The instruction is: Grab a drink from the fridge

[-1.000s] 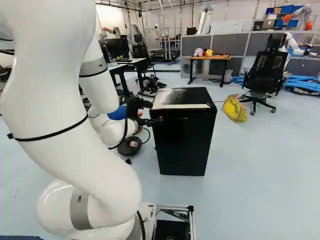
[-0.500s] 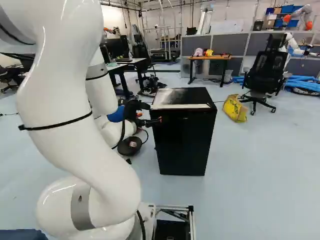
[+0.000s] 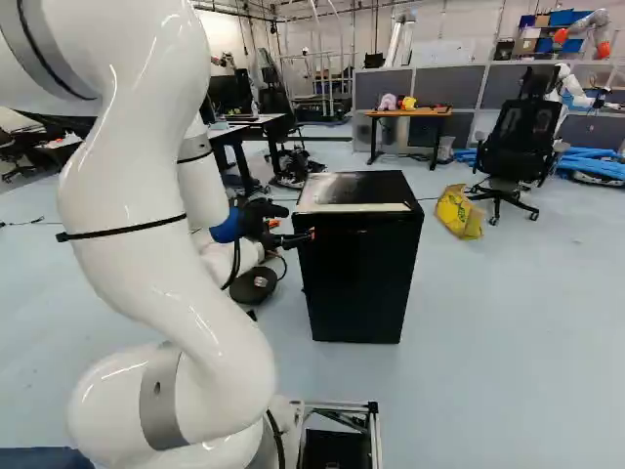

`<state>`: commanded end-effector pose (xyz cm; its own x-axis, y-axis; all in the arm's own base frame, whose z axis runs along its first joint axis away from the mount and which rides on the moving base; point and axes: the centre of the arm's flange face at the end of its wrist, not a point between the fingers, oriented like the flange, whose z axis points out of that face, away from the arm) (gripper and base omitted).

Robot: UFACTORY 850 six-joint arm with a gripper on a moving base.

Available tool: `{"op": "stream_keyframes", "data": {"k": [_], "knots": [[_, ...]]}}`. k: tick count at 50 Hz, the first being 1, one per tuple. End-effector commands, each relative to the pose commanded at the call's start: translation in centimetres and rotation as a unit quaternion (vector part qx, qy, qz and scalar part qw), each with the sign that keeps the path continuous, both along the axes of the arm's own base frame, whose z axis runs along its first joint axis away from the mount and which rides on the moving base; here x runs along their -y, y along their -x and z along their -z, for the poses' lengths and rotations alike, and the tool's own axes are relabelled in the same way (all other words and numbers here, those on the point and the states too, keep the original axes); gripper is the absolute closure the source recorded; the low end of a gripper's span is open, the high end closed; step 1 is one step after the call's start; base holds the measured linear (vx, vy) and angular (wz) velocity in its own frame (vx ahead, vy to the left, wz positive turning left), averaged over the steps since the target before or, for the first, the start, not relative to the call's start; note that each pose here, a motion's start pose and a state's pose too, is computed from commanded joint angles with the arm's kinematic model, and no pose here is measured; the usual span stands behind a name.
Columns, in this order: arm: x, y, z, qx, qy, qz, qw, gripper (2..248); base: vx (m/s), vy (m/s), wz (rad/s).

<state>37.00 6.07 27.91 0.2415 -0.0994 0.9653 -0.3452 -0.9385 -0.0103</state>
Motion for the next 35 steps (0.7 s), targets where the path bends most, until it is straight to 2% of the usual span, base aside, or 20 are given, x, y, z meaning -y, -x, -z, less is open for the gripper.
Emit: {"op": "stream_keyframes", "data": {"k": [23,35], "knots": [[-0.9,-1.3,1.8,0.024,0.026,0.024,0.9991,3,0.000,0.000,0.000],[-1.0,-1.6,1.7,0.037,0.030,0.040,0.9981,3,0.000,0.000,0.000]]}}
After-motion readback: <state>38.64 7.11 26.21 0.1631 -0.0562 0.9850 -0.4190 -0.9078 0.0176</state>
